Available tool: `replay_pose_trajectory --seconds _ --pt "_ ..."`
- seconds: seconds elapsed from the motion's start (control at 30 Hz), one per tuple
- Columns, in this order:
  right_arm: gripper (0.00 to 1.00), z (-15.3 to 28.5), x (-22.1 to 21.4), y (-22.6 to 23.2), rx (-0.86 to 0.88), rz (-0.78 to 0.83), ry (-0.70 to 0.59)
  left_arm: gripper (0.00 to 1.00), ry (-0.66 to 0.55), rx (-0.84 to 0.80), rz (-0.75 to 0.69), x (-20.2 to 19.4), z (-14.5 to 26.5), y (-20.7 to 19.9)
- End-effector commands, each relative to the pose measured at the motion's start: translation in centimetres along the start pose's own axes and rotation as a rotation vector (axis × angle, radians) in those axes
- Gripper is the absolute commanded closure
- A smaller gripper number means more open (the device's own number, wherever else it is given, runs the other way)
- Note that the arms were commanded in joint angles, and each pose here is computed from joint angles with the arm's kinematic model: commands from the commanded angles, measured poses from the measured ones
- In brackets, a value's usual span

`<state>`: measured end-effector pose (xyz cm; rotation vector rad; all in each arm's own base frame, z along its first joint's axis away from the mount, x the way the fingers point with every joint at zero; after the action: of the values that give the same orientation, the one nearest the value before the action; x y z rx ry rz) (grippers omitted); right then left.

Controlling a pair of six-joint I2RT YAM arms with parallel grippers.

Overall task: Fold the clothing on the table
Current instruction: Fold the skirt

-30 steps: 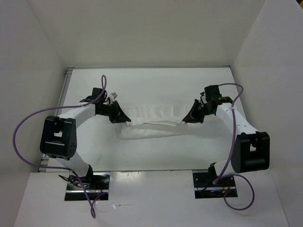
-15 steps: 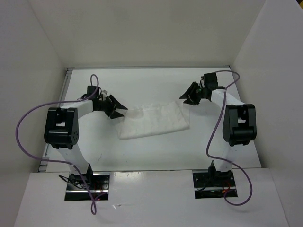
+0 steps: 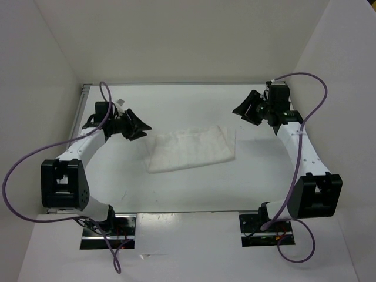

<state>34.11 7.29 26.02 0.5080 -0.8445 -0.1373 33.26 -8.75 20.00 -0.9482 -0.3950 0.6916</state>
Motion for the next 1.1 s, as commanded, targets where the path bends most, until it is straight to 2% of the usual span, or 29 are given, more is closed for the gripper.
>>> replay_pose_trajectory --seconds 0.0,0.07,0.17,0.23,0.37,0.5,0.6,0.87,1.0,1.03,1.07 --pt "0.4 -0.4 -3.3 -1.6 -0.065 0.004 0.117 0.5 0.166 0.113 -0.038 -2.8 -2.1 4.4" --pt "0.41 -2.1 -4.1 -2.3 -0.056 -0.01 0.181 0.64 0.258 0.099 -0.024 -3.1 -3.8 4.9" --pt "0.43 -4.8 -4.9 -3.0 -0.013 -0.022 0.264 0.8 0.301 0.105 -0.04 -3.3 -6.8 5.2" --pt "0.45 -6.1 -5.3 -2.8 0.031 -0.025 0.291 0.81 0.288 0.108 -0.058 -2.7 -8.0 4.3" --pt "0.47 -9.0 -7.1 -1.8 0.113 -0.008 0.387 0.83 0.21 0.202 -0.017 -1.0 -10.0 5.7" --pt "0.49 -12.1 -9.3 -2.4 0.128 -0.02 0.479 0.86 0.121 0.307 0.04 -0.1 -9.6 8.2" --pt "0.49 -13.8 -10.4 -3.7 0.089 -0.033 0.513 0.86 0.072 0.362 0.093 0.6 -8.5 10.2" --pt "0.53 -16.0 -11.5 -6.7 -0.115 -0.055 0.526 0.86 0.077 0.442 0.102 0.3 -8.3 12.5" --pt "0.53 -14.6 -10.4 -4.5 -0.066 -0.015 0.496 0.85 0.11 0.386 0.076 0.7 -8.3 10.6" --pt "0.53 -13.3 -9.0 -2.4 -0.03 0.023 0.444 0.79 0.09 0.351 0.035 1.1 -7.5 8.9" --pt "0.53 -12.6 -8.3 -1.5 -0.009 0.054 0.417 0.52 0.086 0.342 0.017 1.1 -6.8 7.8"
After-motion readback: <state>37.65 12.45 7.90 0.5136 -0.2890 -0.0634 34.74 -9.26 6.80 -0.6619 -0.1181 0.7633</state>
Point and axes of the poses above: each gripper's point midway between its finger pads, its own z axis back along the fingers, its own y axis along the line the jaws close on, x = y × z, the point moved 6 cm from there along z, back along the fingers, and after that the axes turned 14 degrees about z, right-handed, at the moved point
